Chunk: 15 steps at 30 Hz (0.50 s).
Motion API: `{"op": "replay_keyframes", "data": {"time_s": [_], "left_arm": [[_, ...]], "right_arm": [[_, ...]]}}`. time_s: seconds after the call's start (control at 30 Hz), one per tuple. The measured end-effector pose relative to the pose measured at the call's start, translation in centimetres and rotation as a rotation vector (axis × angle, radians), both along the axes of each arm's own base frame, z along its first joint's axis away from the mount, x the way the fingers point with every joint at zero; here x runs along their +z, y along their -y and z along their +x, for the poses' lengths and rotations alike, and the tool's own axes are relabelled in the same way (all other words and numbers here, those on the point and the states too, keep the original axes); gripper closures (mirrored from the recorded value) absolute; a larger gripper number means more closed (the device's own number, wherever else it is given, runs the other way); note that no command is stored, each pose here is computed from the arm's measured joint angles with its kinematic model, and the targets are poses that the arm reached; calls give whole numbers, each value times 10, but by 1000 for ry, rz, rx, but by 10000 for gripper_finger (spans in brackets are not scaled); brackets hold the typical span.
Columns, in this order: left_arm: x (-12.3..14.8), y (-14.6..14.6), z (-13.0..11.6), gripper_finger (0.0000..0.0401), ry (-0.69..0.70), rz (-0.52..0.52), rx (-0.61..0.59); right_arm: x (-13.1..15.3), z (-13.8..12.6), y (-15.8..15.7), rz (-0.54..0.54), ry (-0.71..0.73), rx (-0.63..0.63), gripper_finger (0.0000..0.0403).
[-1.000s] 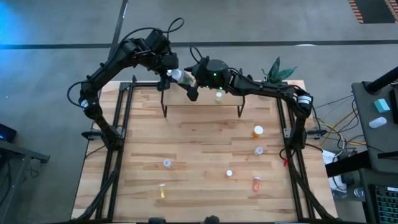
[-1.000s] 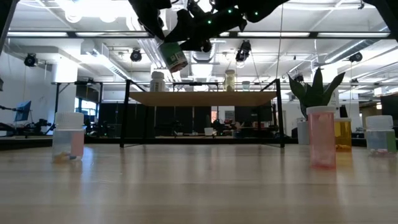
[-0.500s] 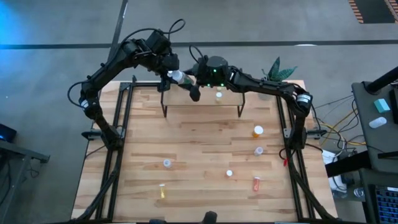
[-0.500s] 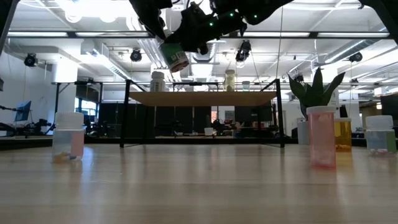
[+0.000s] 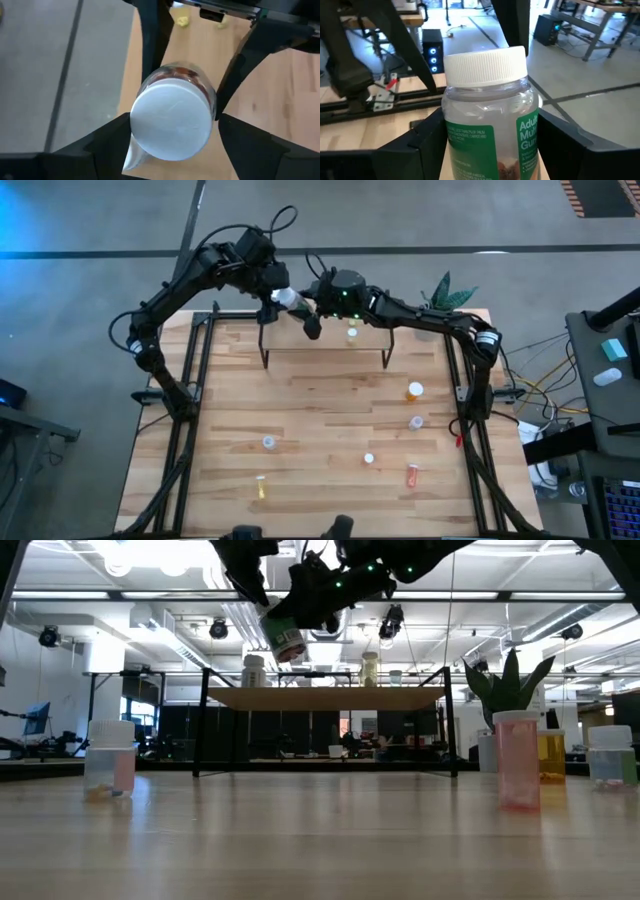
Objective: Pick and place medicine bottles onto shelf by color
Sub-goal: Put the white green pill bottle on the shelf
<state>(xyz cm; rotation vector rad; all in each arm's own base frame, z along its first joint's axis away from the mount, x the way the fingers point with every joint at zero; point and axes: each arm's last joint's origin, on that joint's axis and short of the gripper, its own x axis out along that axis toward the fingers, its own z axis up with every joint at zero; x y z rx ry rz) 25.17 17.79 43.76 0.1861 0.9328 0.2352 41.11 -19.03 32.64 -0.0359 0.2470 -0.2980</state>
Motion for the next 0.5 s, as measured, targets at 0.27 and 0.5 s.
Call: {"op": "replay_keyframes", "data": {"time_s": [0.27,0.5], "left_arm": [[21,11,-16,121,88,78,14],[40,29,-43,120,225,164,43]], "right_arm": [[-8,-6,15,16,88,-74,162],[-19,-11,20,-3,223,-57,161]]}}
